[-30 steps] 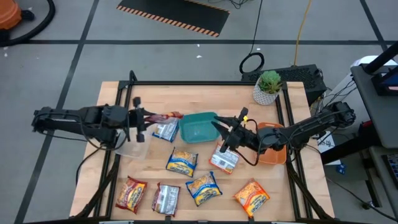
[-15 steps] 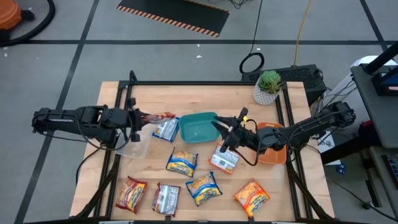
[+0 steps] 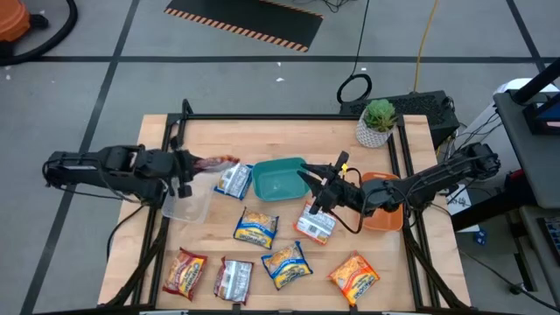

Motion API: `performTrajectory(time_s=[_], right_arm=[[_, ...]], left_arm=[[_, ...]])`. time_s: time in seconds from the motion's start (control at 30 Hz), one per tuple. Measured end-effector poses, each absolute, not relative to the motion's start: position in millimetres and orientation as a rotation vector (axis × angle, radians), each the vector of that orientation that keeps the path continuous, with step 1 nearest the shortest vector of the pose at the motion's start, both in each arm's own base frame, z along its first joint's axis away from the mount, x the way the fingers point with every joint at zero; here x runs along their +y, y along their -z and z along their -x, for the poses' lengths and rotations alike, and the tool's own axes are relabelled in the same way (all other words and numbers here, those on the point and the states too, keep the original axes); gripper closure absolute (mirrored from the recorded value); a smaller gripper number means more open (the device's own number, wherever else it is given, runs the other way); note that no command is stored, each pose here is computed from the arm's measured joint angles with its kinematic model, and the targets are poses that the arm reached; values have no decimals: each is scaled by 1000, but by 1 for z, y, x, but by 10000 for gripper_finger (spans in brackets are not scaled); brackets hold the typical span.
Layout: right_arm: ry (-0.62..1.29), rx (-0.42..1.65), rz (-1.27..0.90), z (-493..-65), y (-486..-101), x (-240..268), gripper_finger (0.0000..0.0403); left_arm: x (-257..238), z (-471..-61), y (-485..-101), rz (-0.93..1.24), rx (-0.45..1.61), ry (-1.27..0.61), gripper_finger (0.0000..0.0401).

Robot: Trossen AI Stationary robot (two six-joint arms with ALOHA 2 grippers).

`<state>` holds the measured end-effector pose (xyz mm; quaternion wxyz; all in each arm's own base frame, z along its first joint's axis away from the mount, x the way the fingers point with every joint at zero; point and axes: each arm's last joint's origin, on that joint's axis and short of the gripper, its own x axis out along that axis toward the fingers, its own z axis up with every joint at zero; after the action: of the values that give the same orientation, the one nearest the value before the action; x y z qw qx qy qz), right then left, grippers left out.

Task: Sort Maruchan noodles
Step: Put the top red noodle pack into the transparent bin

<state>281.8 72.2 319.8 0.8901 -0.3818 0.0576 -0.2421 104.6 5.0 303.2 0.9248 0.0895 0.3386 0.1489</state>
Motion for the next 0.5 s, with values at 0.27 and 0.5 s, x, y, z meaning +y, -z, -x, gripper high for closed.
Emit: performTrajectory(time_s=[0.27, 0.5], right_arm=[[504, 119, 791, -282, -320, 72, 308], [543, 141, 791, -281, -320, 73, 308]], left_arm=[[5, -86, -322, -83, 802, -326, 281], [5, -70, -316, -162, 989, -262, 281]])
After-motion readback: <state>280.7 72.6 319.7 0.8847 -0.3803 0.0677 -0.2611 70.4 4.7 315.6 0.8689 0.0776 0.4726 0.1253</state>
